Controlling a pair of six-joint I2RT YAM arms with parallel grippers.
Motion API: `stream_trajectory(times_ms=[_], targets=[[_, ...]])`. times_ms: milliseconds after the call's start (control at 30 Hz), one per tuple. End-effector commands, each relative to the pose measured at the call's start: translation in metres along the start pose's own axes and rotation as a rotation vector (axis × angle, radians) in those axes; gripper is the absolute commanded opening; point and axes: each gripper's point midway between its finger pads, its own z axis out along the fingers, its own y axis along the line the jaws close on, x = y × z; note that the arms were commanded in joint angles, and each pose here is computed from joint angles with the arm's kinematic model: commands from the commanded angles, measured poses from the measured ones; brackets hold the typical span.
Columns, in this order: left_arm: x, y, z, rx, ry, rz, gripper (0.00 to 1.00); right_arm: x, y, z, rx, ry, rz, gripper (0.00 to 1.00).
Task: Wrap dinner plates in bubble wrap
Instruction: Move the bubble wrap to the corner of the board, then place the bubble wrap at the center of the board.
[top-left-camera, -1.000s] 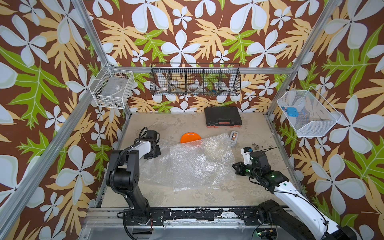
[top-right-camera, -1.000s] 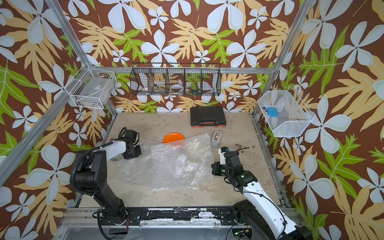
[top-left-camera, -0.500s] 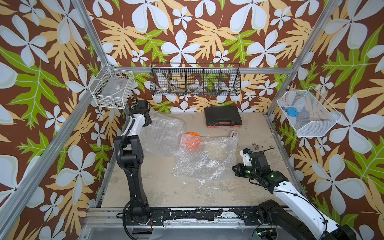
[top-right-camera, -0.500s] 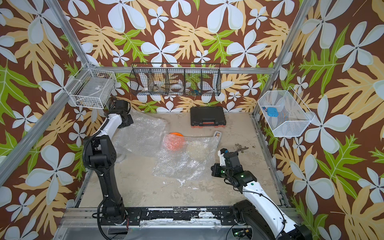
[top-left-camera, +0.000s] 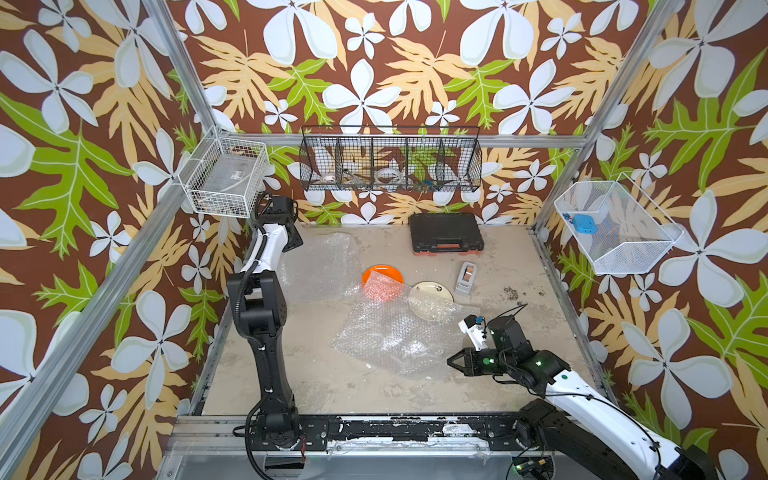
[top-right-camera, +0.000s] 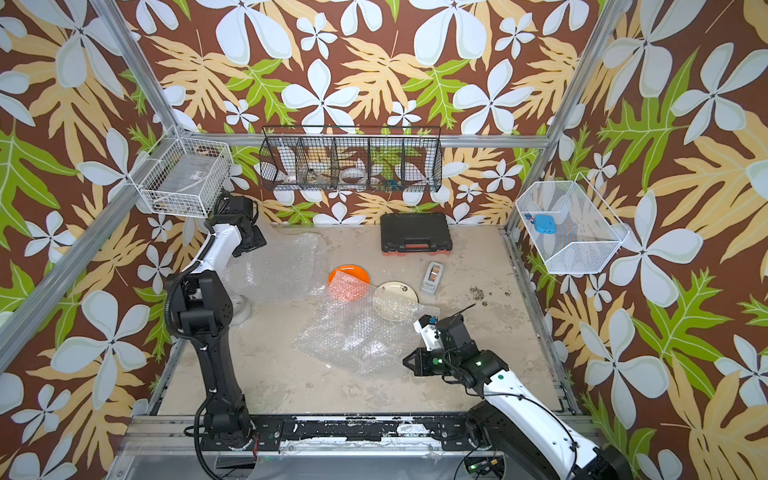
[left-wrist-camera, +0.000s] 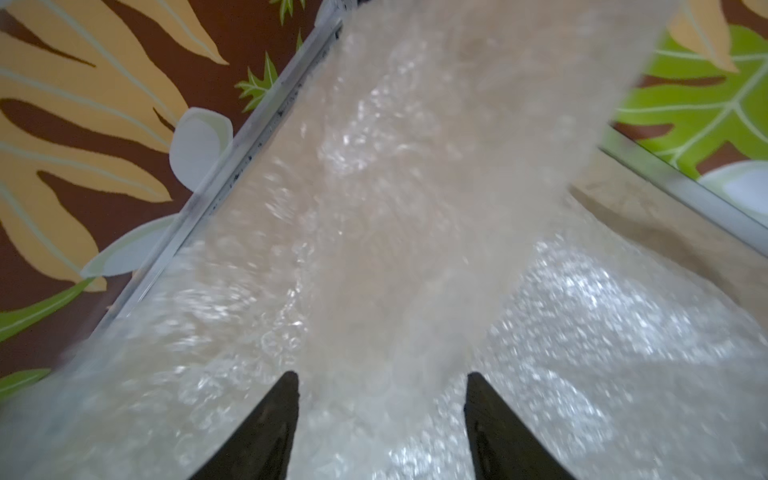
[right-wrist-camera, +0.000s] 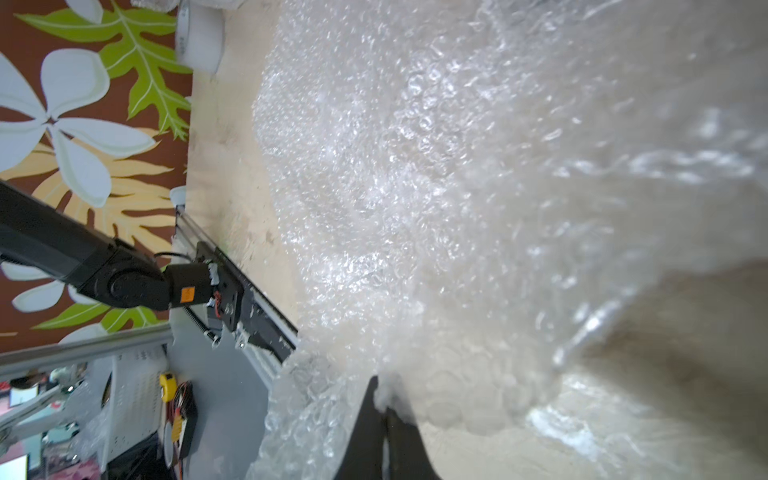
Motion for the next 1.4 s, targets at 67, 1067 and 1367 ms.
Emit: stream_trajectory(times_ms=[67,1067,1367], targets=[[0.03,-0.034,-0.069,0.169,-0.008,0.102,0.67,0.028,0.005,-0.011,-0.033,0.068,0.041,0.0],[0.383,-0.041,-0.1,0.458,0.458,0.381,0.51,-0.099,-0.089,-0.058,0.487,-0.352,0.198,0.68],[0.36,-0.011,-0.085,0.259,0.34,0.444,0.51,-0.165,-0.09,-0.011,0.281,-0.237,0.185,0.64]])
